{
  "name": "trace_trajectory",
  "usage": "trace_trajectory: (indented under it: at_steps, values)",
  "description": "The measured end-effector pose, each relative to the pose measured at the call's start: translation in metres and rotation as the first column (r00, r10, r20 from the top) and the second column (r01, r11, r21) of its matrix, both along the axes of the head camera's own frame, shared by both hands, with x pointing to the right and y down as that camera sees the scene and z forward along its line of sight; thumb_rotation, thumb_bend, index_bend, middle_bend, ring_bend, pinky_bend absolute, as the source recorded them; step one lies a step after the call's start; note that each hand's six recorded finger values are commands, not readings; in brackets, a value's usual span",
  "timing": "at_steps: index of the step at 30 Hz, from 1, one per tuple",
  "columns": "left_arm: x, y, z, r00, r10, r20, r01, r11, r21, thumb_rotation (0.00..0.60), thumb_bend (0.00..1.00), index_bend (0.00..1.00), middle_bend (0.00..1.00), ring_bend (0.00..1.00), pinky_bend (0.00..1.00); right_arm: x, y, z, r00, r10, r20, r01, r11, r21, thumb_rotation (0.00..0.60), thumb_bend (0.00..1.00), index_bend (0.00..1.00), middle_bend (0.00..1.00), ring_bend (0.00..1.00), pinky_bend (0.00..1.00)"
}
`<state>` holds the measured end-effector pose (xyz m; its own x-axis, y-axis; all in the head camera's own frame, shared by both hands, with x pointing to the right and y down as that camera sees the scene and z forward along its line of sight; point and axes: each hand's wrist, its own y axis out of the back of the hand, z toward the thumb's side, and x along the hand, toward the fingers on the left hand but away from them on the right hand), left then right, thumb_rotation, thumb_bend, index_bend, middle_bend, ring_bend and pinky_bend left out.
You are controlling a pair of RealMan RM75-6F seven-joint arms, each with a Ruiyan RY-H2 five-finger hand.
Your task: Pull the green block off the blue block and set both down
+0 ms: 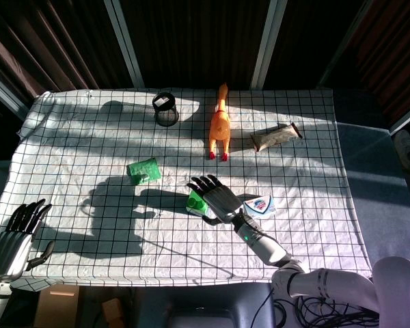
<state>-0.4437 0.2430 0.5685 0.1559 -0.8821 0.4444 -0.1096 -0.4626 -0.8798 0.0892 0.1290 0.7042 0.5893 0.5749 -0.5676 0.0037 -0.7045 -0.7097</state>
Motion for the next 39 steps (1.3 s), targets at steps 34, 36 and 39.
trace_trajectory:
  at_steps: [34, 36, 39]
  values:
    - [0.0, 0.005, 0.0, 1.0, 0.002, -0.006, -0.002, 1.0, -0.022, 0.6, 0.39, 0.0, 0.0, 0.0, 0.04, -0.018, 0.003, 0.017, 0.999, 0.05, -0.019, -0.049, 0.997, 0.059, 0.6, 0.28, 0.69, 0.51, 0.42, 0.38]
    - [-0.001, 0.005, 0.0, 1.0, -0.001, -0.007, 0.001, 1.0, -0.023, 0.6, 0.39, 0.0, 0.0, 0.0, 0.04, -0.018, 0.003, 0.015, 0.999, 0.047, -0.011, -0.046, 0.996, 0.077, 0.6, 0.29, 0.73, 0.54, 0.45, 0.39]
    - [-0.001, 0.005, 0.001, 1.0, -0.004, -0.008, 0.004, 1.0, -0.025, 0.6, 0.39, 0.0, 0.0, 0.0, 0.04, -0.018, 0.002, 0.01, 0.999, 0.047, 0.009, -0.047, 0.994, 0.099, 0.6, 0.29, 0.78, 0.58, 0.49, 0.41]
